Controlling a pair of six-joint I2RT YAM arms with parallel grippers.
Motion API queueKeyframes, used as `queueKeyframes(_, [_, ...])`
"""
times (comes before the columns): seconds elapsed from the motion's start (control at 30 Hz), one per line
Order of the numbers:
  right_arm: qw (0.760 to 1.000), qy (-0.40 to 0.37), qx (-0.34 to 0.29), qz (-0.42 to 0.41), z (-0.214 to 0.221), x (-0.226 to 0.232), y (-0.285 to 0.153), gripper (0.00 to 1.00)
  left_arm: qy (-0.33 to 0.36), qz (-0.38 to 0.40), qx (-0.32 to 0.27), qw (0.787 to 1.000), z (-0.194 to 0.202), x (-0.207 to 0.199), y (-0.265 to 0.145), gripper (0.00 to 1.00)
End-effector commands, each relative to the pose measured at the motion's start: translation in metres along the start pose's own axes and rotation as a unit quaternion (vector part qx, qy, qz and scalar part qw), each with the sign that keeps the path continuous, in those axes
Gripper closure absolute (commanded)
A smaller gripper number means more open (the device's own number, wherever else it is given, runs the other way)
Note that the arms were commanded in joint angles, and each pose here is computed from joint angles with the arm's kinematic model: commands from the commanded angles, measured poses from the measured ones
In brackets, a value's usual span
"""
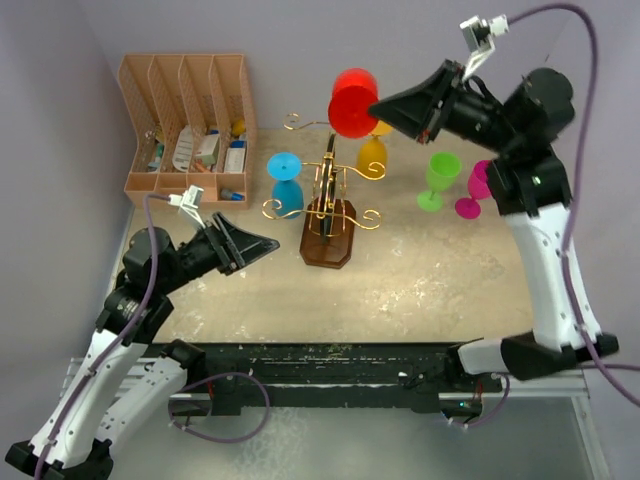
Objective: Take the wine glass off the wine glass rack
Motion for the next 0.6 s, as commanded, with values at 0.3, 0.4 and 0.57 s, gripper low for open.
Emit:
queueKeyframes(0.3, [0.933,-0.319,0.092,0.137,0.082,0.073,-0.038,1.0,-0.043,0.087,-0.045,0.994,-0.016,-0.047,-0.014,0.32])
queueKeyframes(0.4, [0.915,-0.353,0.1,0.17,0.096,0.074,-0.036,1.0,-0.052,0.09,-0.045,0.994,-0.016,-0.048,-0.013,0.32])
queueKeyframes(0.57, [0.87,-0.428,0.111,0.216,0.122,0.079,-0.029,1.0,-0.076,0.104,-0.041,0.991,-0.016,-0.05,-0.014,0.32])
Point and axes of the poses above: each gripper's point midway between its finger pads, its own y axis out along the fingers, its own x axis along the line the jaws close on, z = x × y, the point moved 10 cm from there along -y, back along the fingers, and after that the axes turned 2 degrees about -y, right-handed, at the moved point
